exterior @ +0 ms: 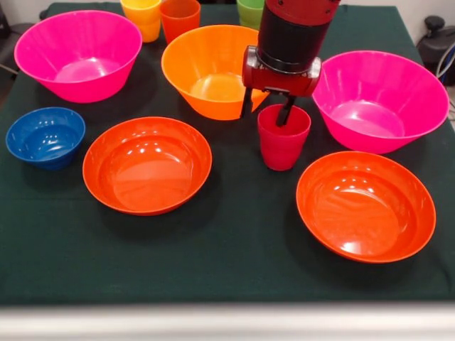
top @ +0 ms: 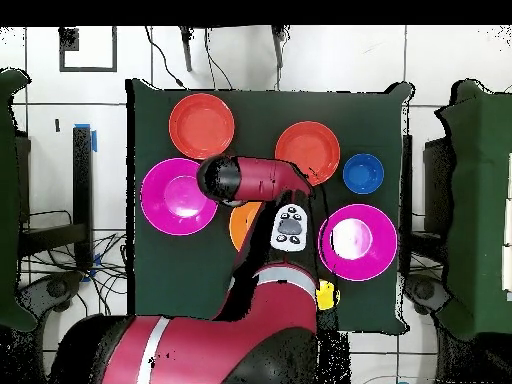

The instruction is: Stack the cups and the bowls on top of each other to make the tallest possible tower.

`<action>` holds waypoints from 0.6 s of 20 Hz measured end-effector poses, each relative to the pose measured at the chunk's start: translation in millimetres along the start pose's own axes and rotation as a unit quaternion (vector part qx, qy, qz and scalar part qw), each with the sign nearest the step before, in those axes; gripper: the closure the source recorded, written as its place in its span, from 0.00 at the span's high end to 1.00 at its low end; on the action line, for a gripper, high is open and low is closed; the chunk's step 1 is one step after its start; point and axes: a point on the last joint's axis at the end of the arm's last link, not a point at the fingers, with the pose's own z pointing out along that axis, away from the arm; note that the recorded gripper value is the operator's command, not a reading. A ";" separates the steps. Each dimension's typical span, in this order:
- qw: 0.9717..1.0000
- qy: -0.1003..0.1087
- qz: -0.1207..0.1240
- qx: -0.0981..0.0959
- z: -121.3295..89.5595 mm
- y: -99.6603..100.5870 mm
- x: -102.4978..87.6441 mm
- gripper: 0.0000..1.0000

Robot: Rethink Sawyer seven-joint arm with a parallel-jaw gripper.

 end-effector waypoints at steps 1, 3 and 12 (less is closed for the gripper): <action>1.000 0.002 0.000 0.000 2.0 0.2 1.1 1.00; 1.000 0.006 -0.001 0.000 6.9 0.7 3.9 1.00; 1.000 0.017 -0.002 0.001 20.4 1.9 11.8 1.00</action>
